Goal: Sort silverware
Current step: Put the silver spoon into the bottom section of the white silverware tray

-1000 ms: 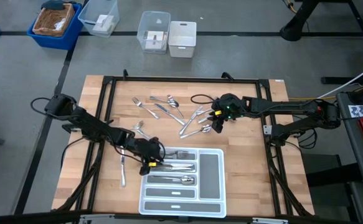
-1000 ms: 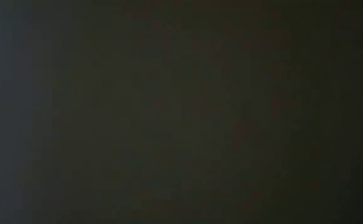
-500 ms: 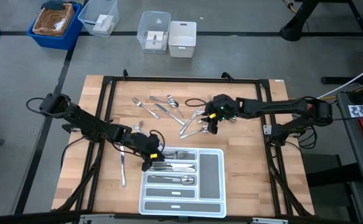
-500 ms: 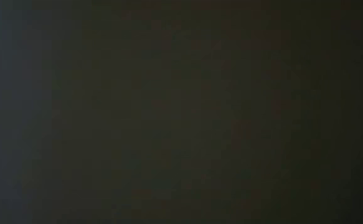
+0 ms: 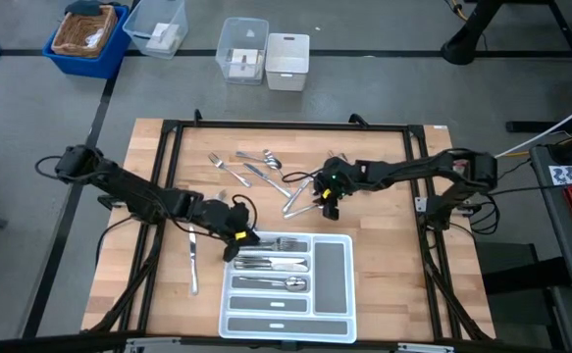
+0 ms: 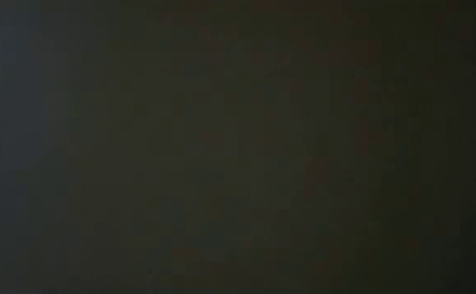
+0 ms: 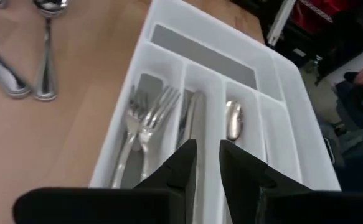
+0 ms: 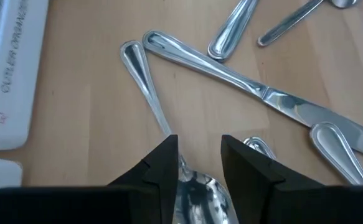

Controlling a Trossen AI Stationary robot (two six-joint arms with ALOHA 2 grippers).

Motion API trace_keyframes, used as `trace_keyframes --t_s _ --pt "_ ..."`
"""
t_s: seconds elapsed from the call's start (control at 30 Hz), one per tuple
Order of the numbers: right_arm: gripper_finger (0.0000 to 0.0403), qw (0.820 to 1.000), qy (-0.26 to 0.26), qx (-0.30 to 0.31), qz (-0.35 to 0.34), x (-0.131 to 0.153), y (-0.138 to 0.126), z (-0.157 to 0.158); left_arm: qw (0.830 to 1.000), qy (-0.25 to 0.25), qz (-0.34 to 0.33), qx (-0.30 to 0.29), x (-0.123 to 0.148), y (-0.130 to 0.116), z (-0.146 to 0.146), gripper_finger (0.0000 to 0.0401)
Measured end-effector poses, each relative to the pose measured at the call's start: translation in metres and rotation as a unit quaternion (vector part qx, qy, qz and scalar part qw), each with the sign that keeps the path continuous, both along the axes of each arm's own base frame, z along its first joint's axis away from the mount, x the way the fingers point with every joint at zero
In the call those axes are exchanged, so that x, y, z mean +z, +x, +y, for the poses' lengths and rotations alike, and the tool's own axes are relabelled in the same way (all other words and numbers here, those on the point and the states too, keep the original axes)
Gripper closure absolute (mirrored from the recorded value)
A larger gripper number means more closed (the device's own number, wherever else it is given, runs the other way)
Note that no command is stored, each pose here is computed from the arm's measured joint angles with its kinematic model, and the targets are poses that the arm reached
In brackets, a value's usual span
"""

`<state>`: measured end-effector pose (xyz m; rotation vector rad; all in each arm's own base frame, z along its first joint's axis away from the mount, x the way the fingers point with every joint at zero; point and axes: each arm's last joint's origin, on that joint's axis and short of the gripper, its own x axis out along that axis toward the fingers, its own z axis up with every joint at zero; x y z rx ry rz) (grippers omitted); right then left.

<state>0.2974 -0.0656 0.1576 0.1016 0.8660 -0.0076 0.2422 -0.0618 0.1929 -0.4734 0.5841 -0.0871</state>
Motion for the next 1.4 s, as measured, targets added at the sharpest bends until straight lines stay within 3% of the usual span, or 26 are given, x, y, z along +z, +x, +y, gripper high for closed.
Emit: trace_keyframes --t_s 0.3,0.53,0.8,1.07,1.27,1.4 --pt "0.0279 0.997 -0.024 0.071 0.012 -0.017 0.009 0.016 1.000 0.000 0.012 0.025 -0.002 0.001 0.011 0.0343" --pt "0.0279 0.995 -0.083 0.042 0.047 -0.030 0.012 0.022 0.999 -0.004 0.017 0.040 -0.003 0.002 0.017 0.0343" --pt "0.0290 0.995 -0.062 0.056 0.051 -0.037 0.013 0.022 0.999 -0.004 0.017 0.040 -0.003 0.002 0.017 0.0343" --pt "0.0387 0.997 -0.025 0.052 0.048 -0.037 0.013 0.025 0.999 -0.005 0.016 0.040 -0.002 0.002 0.017 0.0343" --pt "0.0376 0.998 0.016 0.024 0.049 -0.037 0.014 0.025 0.998 -0.025 0.004 0.050 0.005 -0.001 0.018 0.0343" --pt "0.0390 0.998 0.042 0.015 0.050 -0.032 0.019 0.026 0.998 -0.039 -0.025 0.053 0.019 -0.008 0.019 0.0343"
